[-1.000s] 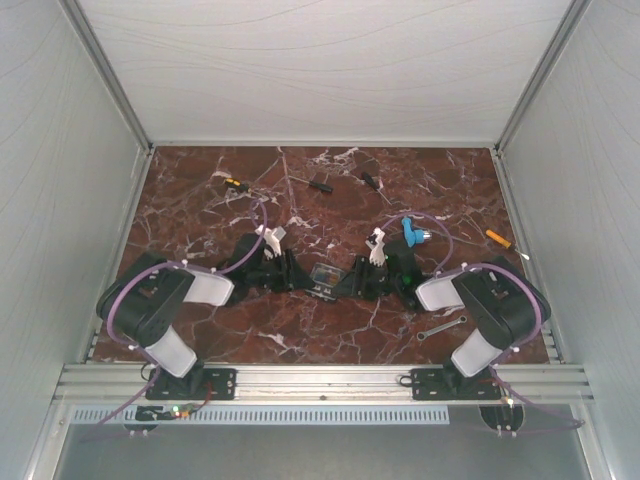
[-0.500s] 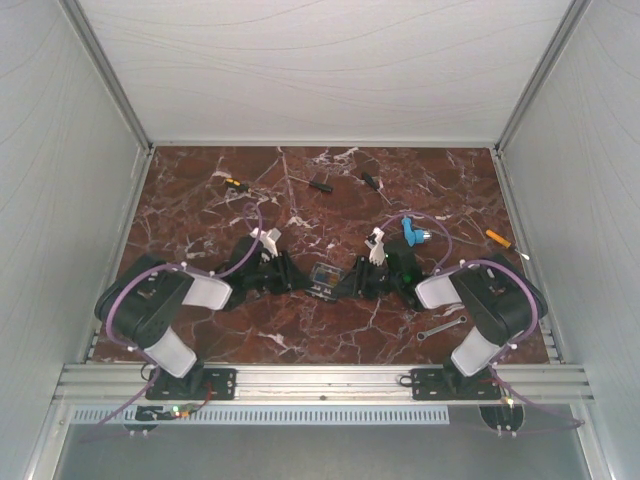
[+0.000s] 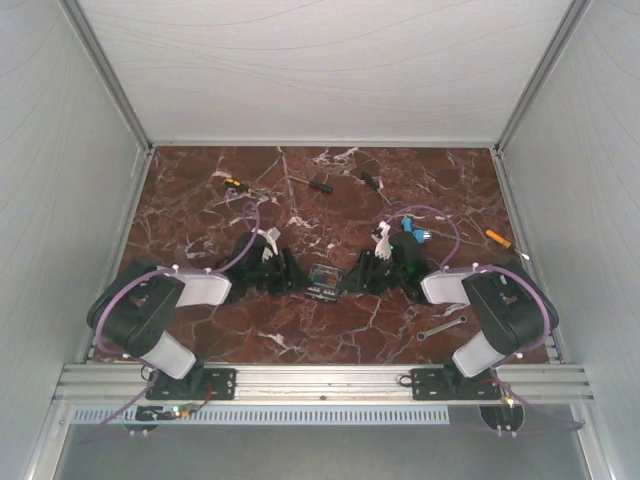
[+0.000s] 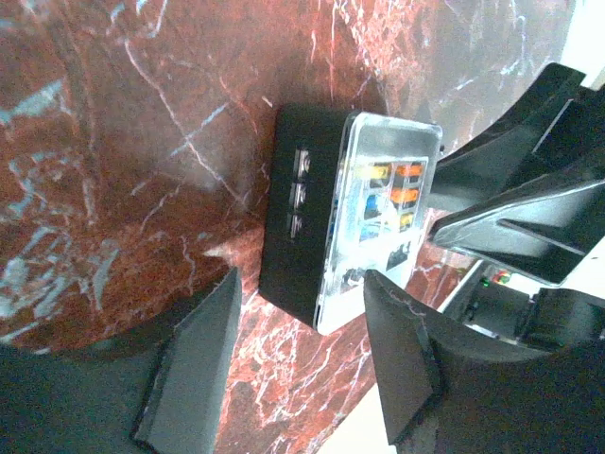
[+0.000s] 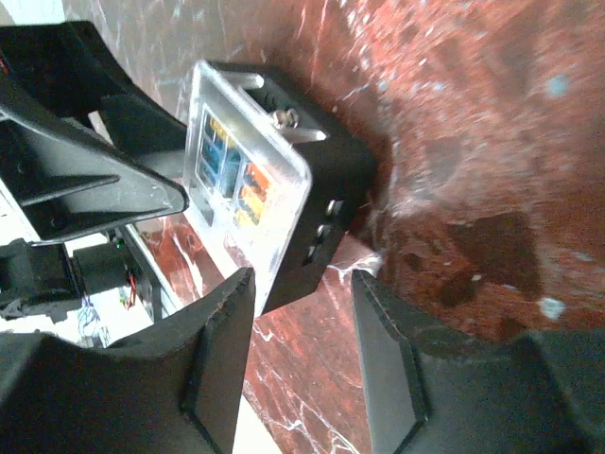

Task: Snap on the fuse box
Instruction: Adjust the fuse box base at the center of the board.

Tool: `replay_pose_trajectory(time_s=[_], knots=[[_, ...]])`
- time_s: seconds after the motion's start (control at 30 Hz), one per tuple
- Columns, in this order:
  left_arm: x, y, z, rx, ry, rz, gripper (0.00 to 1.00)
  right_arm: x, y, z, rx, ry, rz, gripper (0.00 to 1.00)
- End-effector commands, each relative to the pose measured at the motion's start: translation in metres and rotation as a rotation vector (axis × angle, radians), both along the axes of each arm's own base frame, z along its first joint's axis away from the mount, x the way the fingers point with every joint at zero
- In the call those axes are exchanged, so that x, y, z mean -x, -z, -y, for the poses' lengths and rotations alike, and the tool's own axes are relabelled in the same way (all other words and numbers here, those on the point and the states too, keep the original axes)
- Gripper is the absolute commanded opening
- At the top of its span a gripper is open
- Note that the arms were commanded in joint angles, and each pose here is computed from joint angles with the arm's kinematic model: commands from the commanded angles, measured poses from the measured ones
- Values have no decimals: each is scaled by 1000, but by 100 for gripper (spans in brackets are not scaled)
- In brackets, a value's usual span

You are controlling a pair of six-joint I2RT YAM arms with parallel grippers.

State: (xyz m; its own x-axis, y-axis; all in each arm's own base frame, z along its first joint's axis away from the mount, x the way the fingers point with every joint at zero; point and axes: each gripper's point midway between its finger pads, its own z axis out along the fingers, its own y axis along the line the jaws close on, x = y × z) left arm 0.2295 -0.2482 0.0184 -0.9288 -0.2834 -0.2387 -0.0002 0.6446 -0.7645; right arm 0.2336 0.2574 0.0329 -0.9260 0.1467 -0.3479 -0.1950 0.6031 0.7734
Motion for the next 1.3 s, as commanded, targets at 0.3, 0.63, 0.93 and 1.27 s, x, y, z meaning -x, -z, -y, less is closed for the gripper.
replay_pose_trajectory(time_s=[0.3, 0.63, 0.93, 1.27], knots=[[-55, -5, 2, -91, -15, 60, 56, -32, -17, 0, -49, 36, 49, 44], [-42, 27, 3, -84, -11, -59, 39, -31, 8, -4, -43, 16, -14, 30], [11, 63, -2, -54, -20, -258, 22, -25, 31, -8, -10, -6, -62, 22], [35, 53, -6, -30, -53, -270, 15, -45, 22, -21, 53, -40, 26, 21]])
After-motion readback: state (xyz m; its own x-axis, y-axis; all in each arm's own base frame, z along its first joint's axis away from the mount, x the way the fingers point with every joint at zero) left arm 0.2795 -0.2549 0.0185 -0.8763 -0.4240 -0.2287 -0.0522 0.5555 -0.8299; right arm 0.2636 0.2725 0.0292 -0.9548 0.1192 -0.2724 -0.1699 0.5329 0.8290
